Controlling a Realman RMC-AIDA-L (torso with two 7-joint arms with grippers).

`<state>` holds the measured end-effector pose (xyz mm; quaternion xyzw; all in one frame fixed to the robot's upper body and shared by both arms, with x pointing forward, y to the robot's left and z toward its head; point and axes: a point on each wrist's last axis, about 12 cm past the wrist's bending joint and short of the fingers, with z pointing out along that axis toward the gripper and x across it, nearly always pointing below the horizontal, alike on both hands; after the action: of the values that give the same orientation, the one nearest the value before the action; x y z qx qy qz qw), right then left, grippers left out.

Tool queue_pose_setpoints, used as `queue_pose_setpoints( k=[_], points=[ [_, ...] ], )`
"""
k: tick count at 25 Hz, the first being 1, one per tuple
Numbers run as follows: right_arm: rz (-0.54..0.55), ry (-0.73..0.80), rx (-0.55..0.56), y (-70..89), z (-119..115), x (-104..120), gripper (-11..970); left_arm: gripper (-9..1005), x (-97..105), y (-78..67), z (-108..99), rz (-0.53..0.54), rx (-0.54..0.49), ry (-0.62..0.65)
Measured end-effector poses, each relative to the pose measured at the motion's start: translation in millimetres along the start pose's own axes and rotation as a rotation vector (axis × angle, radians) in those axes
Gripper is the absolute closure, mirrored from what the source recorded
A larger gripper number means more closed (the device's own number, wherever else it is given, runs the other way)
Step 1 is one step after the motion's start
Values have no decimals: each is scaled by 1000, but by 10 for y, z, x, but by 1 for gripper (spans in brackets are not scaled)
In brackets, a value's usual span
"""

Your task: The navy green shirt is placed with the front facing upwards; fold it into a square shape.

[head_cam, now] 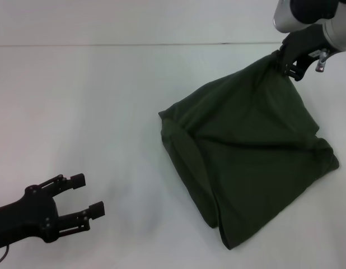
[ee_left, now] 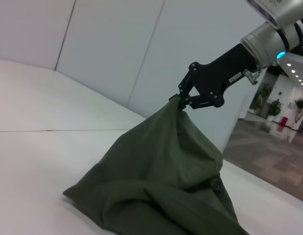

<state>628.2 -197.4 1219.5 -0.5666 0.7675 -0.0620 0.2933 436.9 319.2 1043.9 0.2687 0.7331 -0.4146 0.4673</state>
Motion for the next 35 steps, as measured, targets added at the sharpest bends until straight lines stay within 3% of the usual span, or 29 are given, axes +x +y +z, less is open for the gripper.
queue_pose_setpoints(
  k=[11, 24, 30, 35],
  points=[
    [-21, -18, 69, -133, -20, 109, 875, 97, -16, 13, 21, -21, -11, -14],
    [1, 85, 77, -114, 188, 374, 867, 96, -34, 29, 15, -45, -24, -30],
    [9, 47, 126, -134, 250, 425, 842, 97, -49, 36, 25, -52, -22, -33],
    [29, 49, 61, -109, 305, 431, 820, 97, -50, 36, 24, -59, -22, -34]
  ],
)
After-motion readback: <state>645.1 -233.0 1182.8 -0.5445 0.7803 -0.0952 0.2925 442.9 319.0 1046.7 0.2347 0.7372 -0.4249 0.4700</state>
